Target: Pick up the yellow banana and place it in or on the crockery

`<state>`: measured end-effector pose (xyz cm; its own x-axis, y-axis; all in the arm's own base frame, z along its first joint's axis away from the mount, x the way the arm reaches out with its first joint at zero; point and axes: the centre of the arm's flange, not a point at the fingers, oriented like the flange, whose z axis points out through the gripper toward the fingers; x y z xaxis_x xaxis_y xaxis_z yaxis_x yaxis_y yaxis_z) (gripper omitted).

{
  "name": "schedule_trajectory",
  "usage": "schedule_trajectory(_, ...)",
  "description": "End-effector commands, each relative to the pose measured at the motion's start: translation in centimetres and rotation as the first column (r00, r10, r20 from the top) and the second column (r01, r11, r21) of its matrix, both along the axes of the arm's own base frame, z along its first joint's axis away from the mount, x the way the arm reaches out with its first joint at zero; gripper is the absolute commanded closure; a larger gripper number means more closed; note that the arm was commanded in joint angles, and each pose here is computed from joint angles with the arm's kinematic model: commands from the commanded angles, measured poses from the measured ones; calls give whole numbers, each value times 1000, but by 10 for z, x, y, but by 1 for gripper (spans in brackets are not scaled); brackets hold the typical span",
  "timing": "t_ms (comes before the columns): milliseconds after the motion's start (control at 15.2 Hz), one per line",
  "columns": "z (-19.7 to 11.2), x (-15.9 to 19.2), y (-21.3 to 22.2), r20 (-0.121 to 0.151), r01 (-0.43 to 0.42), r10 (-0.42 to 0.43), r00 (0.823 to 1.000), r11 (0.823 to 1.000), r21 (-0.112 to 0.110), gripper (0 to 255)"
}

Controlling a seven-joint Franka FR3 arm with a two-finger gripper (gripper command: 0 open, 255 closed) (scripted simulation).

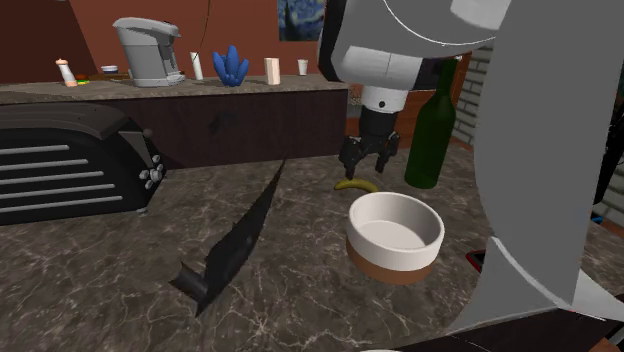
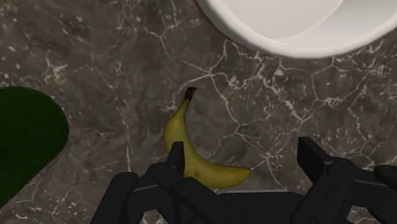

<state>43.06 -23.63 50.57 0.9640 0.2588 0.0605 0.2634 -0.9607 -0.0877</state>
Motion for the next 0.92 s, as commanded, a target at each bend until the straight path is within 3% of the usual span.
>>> schedule_trajectory(0, -10, 18, -21, 5, -34, 34, 999, 999, -3, 0)
schedule_trajectory(198, -23, 41, -46, 11, -77, 77, 997, 997, -3, 0)
schedule_trajectory(858, -63, 43, -42, 11, -77, 77, 997, 997, -3, 0)
